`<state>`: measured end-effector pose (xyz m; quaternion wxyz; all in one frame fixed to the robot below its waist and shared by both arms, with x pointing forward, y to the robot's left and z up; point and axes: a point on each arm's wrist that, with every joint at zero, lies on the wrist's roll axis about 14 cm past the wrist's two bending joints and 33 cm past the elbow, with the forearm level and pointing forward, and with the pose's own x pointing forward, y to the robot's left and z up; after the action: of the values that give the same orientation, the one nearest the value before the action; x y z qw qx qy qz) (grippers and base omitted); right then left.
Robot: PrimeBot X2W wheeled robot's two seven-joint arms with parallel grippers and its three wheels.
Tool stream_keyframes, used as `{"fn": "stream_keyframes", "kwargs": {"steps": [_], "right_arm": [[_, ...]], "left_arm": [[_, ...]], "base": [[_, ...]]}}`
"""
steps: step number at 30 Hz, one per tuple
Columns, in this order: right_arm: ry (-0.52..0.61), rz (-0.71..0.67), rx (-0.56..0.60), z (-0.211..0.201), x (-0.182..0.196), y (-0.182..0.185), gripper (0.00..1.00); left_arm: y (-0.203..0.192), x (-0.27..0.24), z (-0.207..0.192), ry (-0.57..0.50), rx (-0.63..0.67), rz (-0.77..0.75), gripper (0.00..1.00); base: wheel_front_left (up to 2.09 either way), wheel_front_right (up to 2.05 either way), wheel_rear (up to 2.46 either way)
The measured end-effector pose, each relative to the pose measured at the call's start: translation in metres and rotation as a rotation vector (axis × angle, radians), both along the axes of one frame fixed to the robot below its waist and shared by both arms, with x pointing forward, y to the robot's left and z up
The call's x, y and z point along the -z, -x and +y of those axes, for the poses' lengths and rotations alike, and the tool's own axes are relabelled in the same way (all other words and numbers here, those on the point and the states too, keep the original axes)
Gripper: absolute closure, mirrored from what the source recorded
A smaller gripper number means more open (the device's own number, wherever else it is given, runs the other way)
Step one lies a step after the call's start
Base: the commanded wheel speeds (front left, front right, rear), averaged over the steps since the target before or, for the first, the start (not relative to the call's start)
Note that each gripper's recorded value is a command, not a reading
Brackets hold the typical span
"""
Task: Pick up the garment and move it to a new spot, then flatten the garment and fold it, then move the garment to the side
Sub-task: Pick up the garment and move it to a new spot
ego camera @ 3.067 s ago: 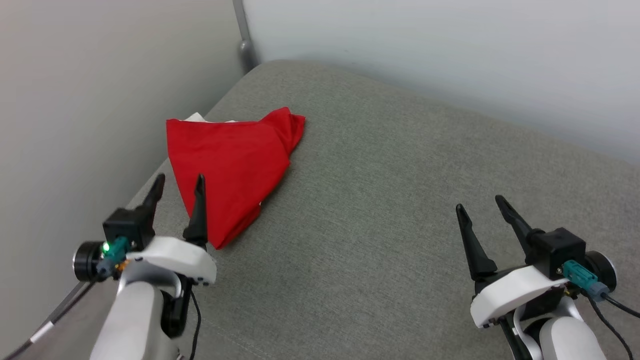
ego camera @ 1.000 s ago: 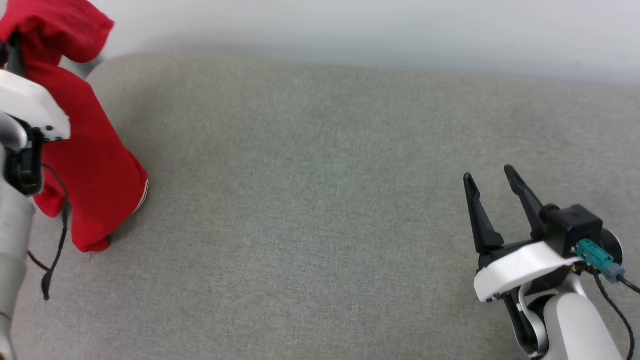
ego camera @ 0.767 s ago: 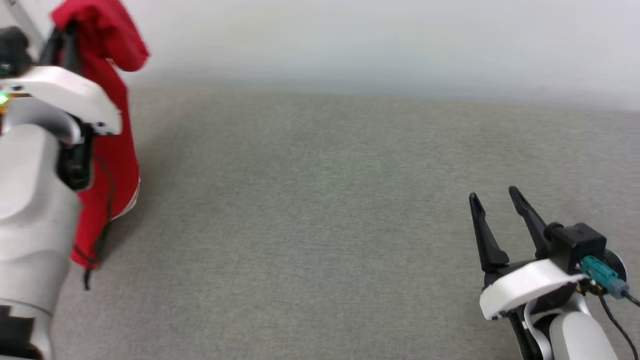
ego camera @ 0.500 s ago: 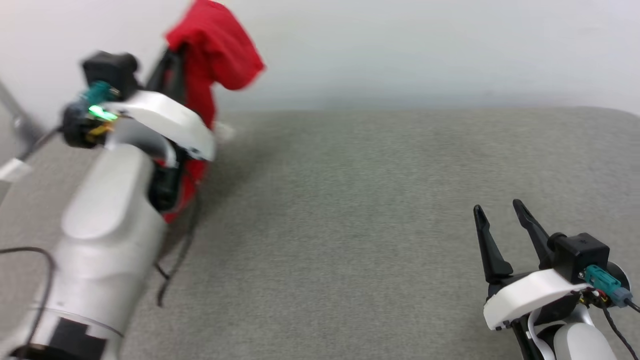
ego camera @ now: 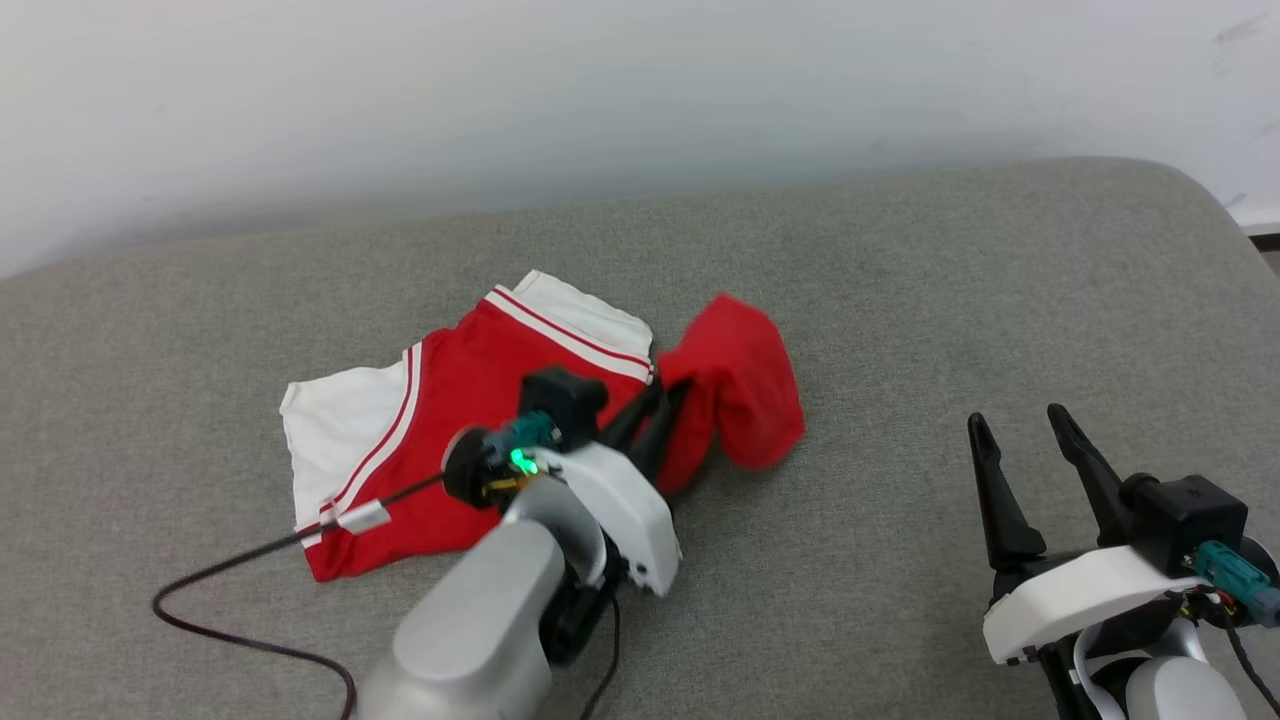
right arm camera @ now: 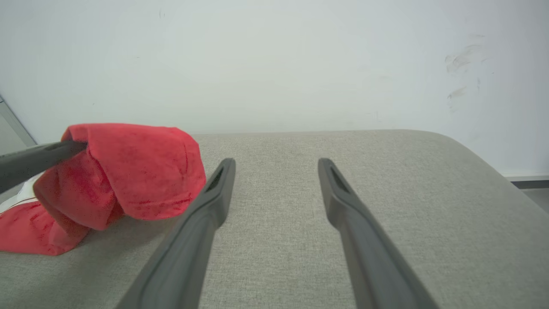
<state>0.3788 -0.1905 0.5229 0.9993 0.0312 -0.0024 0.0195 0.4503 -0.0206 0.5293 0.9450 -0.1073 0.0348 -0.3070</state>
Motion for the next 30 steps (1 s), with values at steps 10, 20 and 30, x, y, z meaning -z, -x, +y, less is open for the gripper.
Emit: {"fn": "stream_keyframes", "kwargs": {"steps": [10, 20, 30], "right_arm": [[-0.012, 0.018, -0.031, 0.011, 0.011, -0.016, 0.0], [-0.018, -0.007, -0.064, 0.022, 0.002, -0.013, 0.0], [-0.025, -0.022, -0.099, 0.034, -0.006, -0.01, 0.0]], "left_arm": [[0.072, 0.099, -0.016, -0.14, 0.159, 0.213, 0.0], [0.064, 0.027, 0.006, -0.051, 0.032, -0.037, 0.0], [0.038, -0.026, 0.135, -0.06, -0.408, -0.191, 0.0]], "base": [[0.0, 0.0, 0.0], [0.0, 0.0, 0.0], [0.0, 0.0, 0.0]]}}
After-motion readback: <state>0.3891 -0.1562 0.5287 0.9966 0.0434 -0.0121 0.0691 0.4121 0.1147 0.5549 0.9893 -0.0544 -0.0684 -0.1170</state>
